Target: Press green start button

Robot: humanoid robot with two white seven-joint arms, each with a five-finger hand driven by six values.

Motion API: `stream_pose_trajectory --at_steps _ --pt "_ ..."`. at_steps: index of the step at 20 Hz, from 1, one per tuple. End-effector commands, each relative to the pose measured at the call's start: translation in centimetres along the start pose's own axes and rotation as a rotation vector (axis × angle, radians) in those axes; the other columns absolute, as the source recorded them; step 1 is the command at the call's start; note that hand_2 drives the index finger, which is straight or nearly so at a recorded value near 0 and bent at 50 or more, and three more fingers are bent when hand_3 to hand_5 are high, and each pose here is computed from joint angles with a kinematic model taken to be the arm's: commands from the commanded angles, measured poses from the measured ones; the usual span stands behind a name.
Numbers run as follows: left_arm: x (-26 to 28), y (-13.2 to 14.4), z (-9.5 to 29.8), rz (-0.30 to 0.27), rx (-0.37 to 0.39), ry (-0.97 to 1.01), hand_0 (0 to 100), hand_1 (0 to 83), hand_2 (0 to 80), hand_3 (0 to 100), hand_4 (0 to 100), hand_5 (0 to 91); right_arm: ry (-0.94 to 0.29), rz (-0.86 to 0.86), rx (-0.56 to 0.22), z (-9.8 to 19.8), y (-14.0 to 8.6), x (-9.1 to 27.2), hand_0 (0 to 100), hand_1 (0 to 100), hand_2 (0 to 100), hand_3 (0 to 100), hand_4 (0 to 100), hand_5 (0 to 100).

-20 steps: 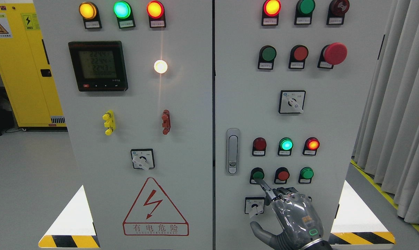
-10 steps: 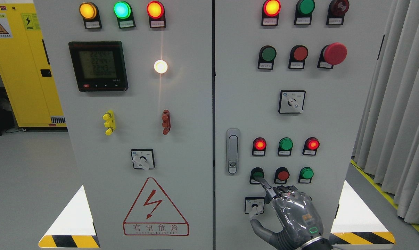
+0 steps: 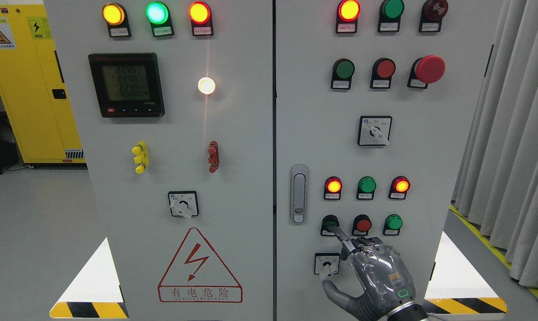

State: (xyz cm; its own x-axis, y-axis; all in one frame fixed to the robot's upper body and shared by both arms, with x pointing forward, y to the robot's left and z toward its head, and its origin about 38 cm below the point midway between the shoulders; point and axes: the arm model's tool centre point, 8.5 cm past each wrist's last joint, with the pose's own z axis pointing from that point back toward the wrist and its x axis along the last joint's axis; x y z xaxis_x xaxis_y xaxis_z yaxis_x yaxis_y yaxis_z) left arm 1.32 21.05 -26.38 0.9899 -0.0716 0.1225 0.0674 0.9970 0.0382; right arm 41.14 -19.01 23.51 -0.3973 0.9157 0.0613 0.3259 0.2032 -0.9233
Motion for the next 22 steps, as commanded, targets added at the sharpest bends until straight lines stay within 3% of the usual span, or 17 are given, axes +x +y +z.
stream_pose_trajectory --at_steps 1,11,14,17,19,21,22 --pt "-0.3 -0.2 0.0 0.003 -0.003 -0.008 12 55.6 0.0 0 0 0.0 0.007 -0.006 -0.034 0.7 -0.8 0.1 28 56 0 58 58 41" --pt "-0.3 -0.2 0.0 0.003 -0.003 -0.008 12 55.6 0.0 0 0 0.0 -0.052 -0.151 -0.113 4.2 -2.1 1.7 28 56 0 62 62 48" --pt "-0.3 -0.2 0.0 0.003 -0.004 -0.008 12 55.6 0.0 0 0 0.0 -0.078 -0.277 -0.149 5.0 -2.4 2.1 28 56 0 59 62 48" --pt "-0.3 -0.2 0.0 0.003 -0.003 -0.008 12 55.6 0.0 0 0 0.0 -0.094 -0.515 -0.15 5.9 -1.7 2.5 28 56 0 60 60 44" --pt "-0.3 -0.2 0.0 0.003 -0.003 -0.008 12 55.6 0.0 0 0 0.0 -0.097 -0.708 -0.125 6.8 -0.9 2.6 27 56 0 51 49 30" --pt "-0.3 -0.2 0.0 0.003 -0.003 -0.008 12 55.6 0.0 0 0 0.0 -0.105 -0.874 -0.084 7.9 0.1 3.0 27 55 0 34 37 21" --pt "-0.3 -0.2 0.0 0.003 -0.004 -0.008 12 55.6 0.0 0 0 0.0 -0.097 -0.937 -0.073 8.5 0.5 3.1 27 55 0 20 27 16"
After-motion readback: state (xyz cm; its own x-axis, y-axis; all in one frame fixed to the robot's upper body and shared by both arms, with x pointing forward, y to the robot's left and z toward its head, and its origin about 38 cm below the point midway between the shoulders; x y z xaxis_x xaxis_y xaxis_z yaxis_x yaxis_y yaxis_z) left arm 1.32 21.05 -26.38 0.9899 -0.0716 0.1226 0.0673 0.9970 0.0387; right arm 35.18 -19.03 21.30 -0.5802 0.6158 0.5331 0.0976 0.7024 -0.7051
